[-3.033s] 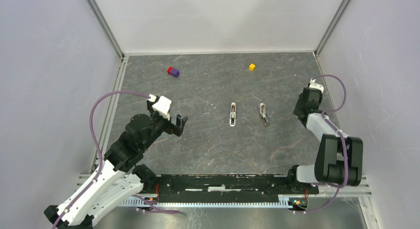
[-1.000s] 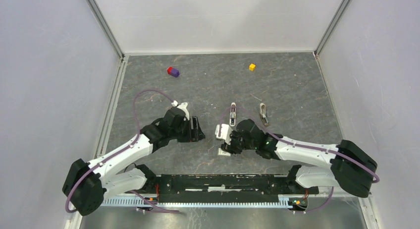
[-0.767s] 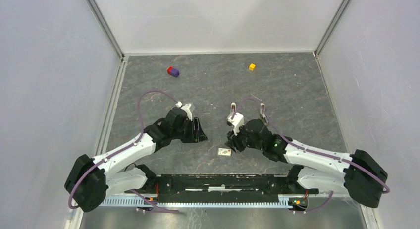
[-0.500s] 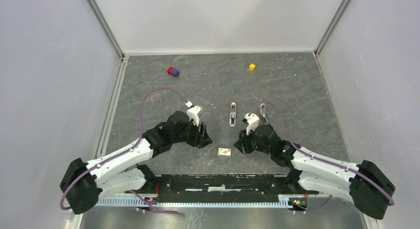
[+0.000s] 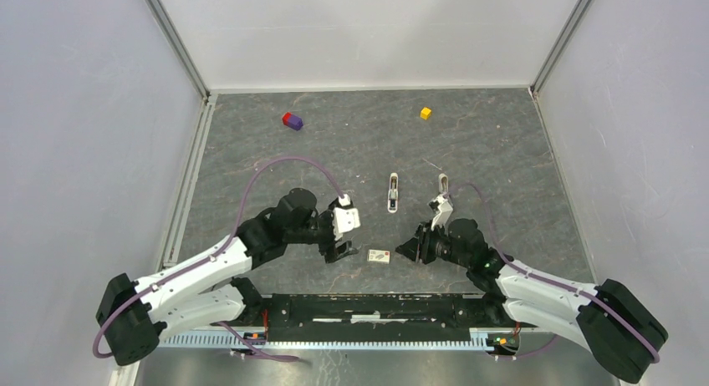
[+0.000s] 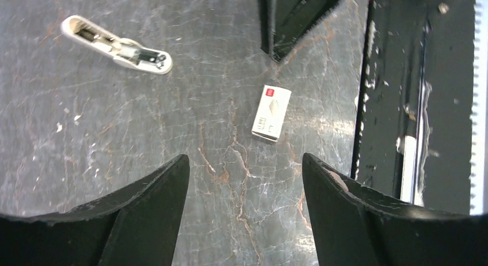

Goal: Load the staples into the stapler

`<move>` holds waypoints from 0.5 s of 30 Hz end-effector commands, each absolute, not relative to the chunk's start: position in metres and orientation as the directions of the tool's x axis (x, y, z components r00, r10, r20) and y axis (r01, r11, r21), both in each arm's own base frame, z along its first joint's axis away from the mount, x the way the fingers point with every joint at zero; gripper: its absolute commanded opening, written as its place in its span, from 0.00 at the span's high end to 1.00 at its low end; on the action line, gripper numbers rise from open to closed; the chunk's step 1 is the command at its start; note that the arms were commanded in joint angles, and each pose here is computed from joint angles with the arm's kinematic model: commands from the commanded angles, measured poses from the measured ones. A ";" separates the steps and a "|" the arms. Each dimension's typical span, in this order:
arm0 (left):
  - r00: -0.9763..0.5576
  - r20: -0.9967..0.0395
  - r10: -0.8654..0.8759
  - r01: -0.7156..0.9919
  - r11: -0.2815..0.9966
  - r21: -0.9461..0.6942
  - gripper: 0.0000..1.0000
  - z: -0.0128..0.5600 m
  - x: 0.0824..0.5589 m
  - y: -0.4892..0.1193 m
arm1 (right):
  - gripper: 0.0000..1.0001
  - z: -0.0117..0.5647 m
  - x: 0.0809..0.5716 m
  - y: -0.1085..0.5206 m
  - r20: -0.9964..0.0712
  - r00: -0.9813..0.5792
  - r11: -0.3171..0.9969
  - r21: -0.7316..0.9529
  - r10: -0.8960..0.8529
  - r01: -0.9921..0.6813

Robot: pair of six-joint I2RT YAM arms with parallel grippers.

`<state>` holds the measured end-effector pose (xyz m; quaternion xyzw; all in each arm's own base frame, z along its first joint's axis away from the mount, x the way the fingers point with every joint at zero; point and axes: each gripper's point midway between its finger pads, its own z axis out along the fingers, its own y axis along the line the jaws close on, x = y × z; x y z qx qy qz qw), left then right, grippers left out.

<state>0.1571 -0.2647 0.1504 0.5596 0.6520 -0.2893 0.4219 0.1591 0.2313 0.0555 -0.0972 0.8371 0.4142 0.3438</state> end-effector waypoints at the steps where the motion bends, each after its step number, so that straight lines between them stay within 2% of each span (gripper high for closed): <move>1: 0.206 -0.863 0.461 0.975 -0.023 0.220 0.22 0.137 0.143 -0.276 | 0.64 0.073 0.158 0.242 -0.625 -0.749 0.551 0.713 0.218 -0.434; 4: 0.221 -0.860 0.460 0.973 -0.051 0.223 0.23 0.122 0.143 -0.283 | 0.58 0.070 0.153 0.241 -0.607 -0.760 0.529 0.735 0.235 -0.424; 10: 0.327 -0.817 0.474 0.942 -0.096 0.321 0.22 0.110 0.148 -0.304 | 0.60 0.059 0.139 0.236 -0.578 -0.782 0.503 0.760 0.233 -0.412; 15: 0.310 -0.790 0.529 0.950 -0.135 0.282 0.23 0.091 0.148 -0.317 | 0.61 0.054 0.135 0.235 -0.590 -0.778 0.499 0.751 0.215 -0.432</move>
